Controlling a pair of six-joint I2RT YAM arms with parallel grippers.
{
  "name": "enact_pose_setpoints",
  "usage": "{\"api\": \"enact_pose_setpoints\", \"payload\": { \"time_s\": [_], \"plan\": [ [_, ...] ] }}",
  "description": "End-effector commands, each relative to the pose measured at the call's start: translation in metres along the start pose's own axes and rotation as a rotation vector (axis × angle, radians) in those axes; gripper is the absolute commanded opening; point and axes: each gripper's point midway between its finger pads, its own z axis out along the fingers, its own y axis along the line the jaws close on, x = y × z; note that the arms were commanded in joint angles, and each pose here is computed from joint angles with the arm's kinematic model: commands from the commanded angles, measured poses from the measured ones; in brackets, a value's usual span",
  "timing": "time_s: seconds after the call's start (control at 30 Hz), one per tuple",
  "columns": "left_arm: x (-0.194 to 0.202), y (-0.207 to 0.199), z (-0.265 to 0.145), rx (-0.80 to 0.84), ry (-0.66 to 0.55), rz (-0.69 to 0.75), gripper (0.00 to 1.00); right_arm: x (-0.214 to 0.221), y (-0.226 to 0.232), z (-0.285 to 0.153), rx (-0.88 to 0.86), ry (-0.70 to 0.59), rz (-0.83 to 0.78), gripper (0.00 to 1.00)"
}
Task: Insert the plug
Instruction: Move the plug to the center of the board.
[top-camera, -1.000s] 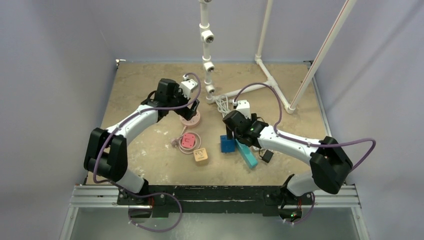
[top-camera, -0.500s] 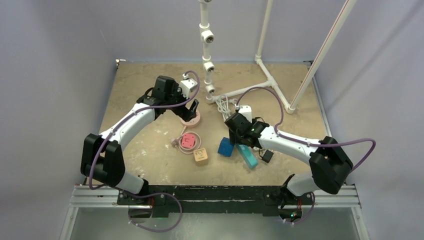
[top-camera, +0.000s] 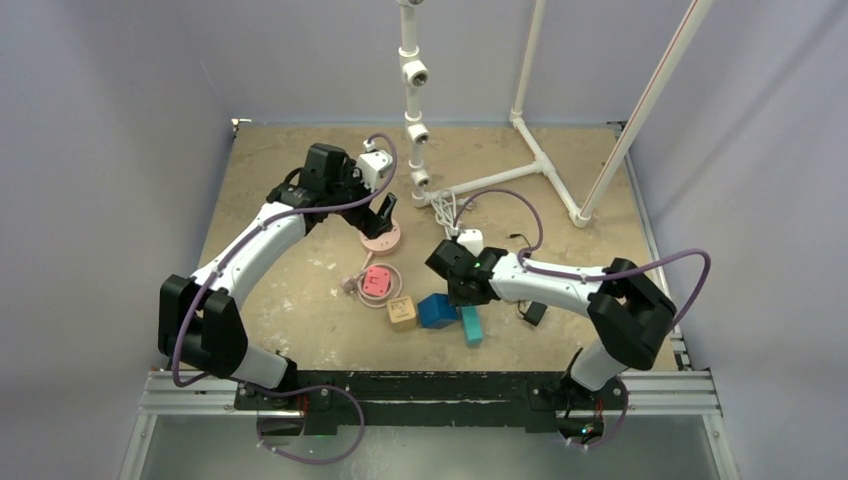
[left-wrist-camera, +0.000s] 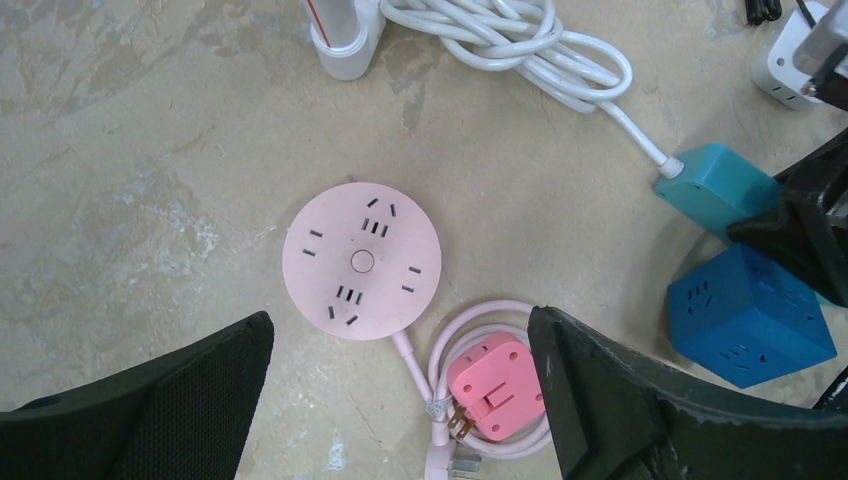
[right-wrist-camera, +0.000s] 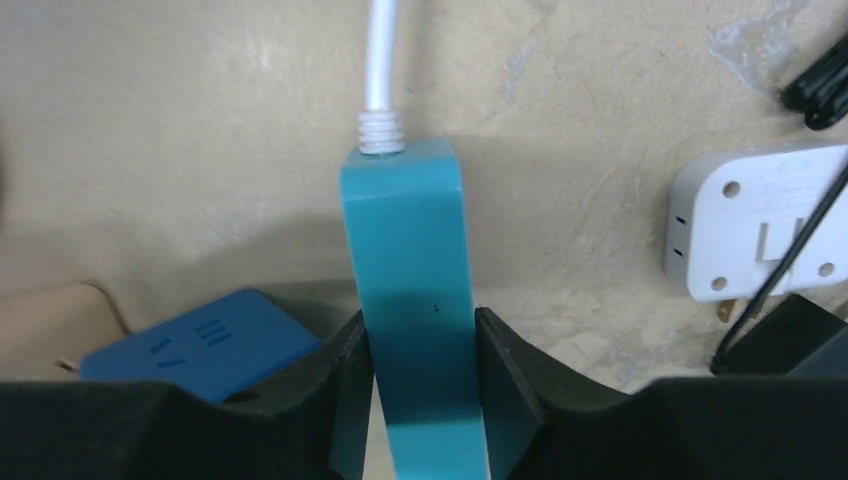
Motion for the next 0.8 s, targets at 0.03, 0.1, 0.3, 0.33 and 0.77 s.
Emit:
{"api": "enact_pose_setpoints", "payload": {
  "time_s": [0.03,0.1,0.3,0.33,0.77],
  "plan": [
    [-0.029,-0.004,-0.02,0.016,-0.059,0.051,0.99,-0.036,0.04,-0.014,-0.07,-0.019,0.129,0.45],
    [-0.028,-0.006,-0.022,0.022,-0.049,0.053,0.99,-0.043,0.042,-0.017,-0.047,-0.013,0.135,0.7],
    [-0.02,-0.011,-0.022,0.043,-0.036,0.041,0.99,-0.078,0.002,-0.025,-0.012,-0.069,0.171,0.97],
    [-0.019,-0.013,-0.022,0.05,-0.036,0.035,0.99,-0.088,-0.005,-0.027,-0.013,-0.101,0.186,0.97],
    [-0.025,-0.057,-0.054,0.137,-0.037,0.076,0.99,-0.208,-0.004,0.04,-0.022,-0.379,0.162,0.92]
  ]
}}
